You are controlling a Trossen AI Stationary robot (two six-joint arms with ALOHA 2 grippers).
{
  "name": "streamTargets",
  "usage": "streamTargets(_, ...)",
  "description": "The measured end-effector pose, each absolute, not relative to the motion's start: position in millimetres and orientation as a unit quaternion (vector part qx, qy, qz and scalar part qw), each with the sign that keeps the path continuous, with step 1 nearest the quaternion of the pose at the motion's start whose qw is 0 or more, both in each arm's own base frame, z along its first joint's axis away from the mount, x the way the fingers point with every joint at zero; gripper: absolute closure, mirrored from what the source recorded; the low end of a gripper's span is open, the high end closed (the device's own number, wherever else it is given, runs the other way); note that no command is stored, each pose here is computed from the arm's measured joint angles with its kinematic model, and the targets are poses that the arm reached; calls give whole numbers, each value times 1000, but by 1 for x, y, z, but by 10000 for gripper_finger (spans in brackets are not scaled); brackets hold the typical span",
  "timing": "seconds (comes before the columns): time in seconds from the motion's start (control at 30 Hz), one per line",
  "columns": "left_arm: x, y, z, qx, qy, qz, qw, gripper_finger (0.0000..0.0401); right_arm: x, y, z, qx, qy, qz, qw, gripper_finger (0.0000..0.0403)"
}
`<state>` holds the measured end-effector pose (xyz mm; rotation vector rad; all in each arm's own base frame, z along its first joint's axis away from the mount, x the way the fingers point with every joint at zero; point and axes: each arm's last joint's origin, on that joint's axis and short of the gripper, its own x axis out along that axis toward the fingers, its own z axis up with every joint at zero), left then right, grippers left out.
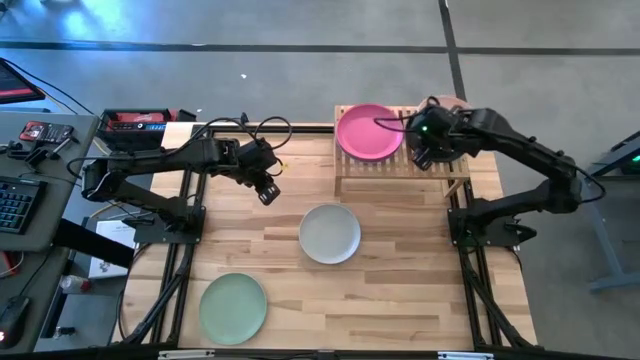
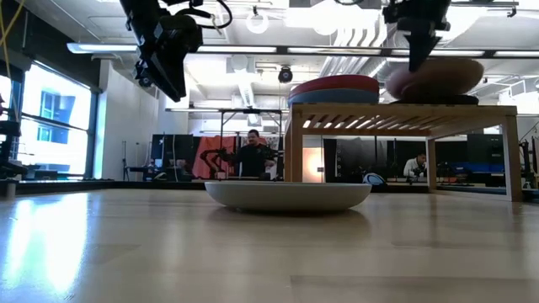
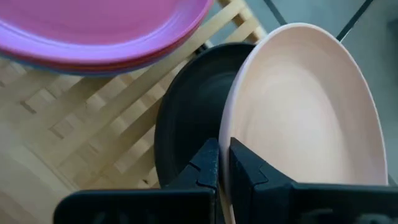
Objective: Place and stack plates onto a shelf
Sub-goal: Stack the brown plate on top of the black plate on the shelf
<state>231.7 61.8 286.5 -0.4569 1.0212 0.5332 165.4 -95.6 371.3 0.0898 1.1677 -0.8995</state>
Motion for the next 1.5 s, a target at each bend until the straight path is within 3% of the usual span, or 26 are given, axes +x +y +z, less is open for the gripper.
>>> streamTargets(0.63, 232, 62, 286, -215, 479, 249, 814, 295, 178, -92, 334, 55, 545, -393, 739, 403)
streamTargets(1.5, 232, 62, 286, -216, 479, 249, 814, 295, 180, -92, 334, 62, 536, -388, 747, 402)
